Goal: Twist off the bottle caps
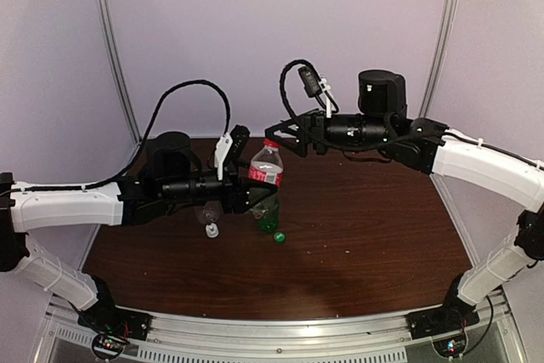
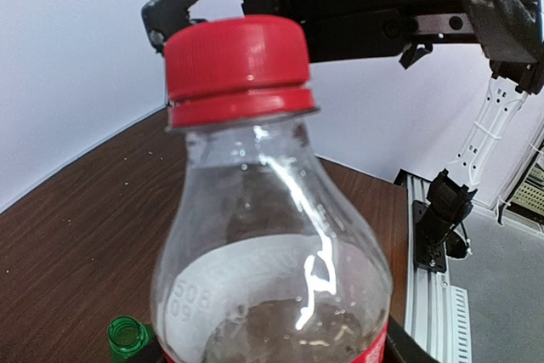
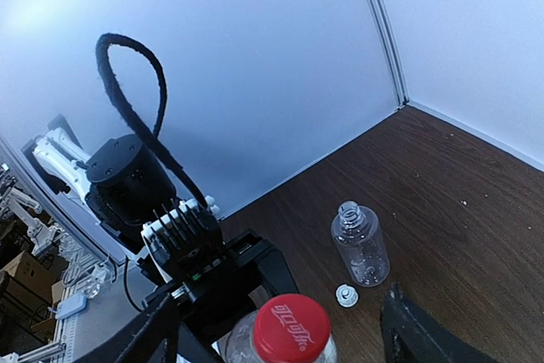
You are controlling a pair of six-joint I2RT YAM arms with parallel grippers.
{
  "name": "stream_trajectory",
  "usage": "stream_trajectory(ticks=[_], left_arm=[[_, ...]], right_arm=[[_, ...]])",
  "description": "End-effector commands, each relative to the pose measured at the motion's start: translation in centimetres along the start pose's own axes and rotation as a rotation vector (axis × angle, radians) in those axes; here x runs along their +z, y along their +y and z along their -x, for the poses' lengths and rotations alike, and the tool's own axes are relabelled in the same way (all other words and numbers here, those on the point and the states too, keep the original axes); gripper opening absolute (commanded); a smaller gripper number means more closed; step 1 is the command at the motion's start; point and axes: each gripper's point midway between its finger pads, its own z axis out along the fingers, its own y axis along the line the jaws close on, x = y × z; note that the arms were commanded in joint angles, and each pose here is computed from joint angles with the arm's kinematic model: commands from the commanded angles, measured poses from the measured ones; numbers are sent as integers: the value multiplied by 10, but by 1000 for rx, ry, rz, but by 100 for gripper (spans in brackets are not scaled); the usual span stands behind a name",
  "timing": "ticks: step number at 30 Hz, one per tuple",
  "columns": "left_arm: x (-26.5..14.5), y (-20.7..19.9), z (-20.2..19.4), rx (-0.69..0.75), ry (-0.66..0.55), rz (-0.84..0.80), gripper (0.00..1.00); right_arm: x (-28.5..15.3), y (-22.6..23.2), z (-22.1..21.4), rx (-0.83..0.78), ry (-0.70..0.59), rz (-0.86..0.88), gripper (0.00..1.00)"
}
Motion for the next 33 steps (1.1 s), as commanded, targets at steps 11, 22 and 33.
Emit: stream_trajectory(ticks=[11, 22, 33], left_arm=[[-9, -3, 19, 34, -72, 15, 30], [-11, -1, 19, 36, -80, 31, 30], [-18, -27, 22, 75, -119, -111, 27]], right_arm=[[19, 0, 0, 32, 5, 14, 46], [18, 6, -2, 14, -5, 54, 3], [9, 26, -9, -196, 15, 199, 0]])
